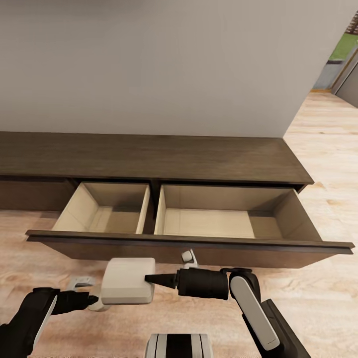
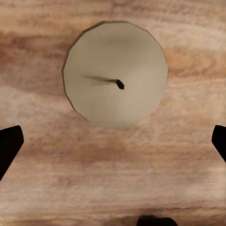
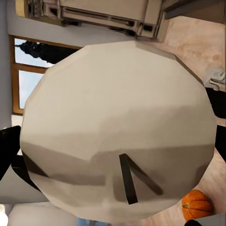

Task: Place each of the two pumpkins and all three candles from the living room inside a cabinet in the living room (use any cabinet), then make sure every cabinet is closed, and position the cauldron so it is next to a table in the living room.

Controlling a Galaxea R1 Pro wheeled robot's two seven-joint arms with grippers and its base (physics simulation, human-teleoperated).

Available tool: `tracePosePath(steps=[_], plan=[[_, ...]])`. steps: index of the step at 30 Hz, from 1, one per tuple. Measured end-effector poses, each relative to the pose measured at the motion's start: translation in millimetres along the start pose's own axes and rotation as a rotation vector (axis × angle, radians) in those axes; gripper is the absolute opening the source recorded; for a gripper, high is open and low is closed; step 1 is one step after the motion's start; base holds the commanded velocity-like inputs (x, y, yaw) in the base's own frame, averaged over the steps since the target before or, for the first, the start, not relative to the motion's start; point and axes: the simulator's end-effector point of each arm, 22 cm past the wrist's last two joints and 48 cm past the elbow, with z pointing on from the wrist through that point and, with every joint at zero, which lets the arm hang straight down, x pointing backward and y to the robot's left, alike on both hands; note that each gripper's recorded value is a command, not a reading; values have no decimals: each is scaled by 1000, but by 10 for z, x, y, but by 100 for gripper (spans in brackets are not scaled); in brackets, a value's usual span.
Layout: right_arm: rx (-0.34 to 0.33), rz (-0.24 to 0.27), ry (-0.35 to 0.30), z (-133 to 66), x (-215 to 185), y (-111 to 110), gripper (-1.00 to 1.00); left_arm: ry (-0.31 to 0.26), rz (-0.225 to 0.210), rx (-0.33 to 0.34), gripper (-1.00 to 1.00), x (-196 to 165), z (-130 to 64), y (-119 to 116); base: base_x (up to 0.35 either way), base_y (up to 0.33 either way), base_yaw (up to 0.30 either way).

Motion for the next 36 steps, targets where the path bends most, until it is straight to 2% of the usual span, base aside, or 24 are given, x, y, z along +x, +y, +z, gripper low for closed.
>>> tracePosePath(steps=[13,29,33,36], plan=[[21,70,0,-11,95,-307,-100,53,-5,-3,100,185,195,27,0,0,0],[9,140,2,-11,168,-527,-100,117,-12,-6,100,424,421,62,0,0,0],[-5,131,3,-10,153,-461,-100,117,-13,-6,100,423,420,63,0,0,0],[-53,119,0,-9,127,-318,-100,117,-13,-7,100,423,420,66,0,0,0]])
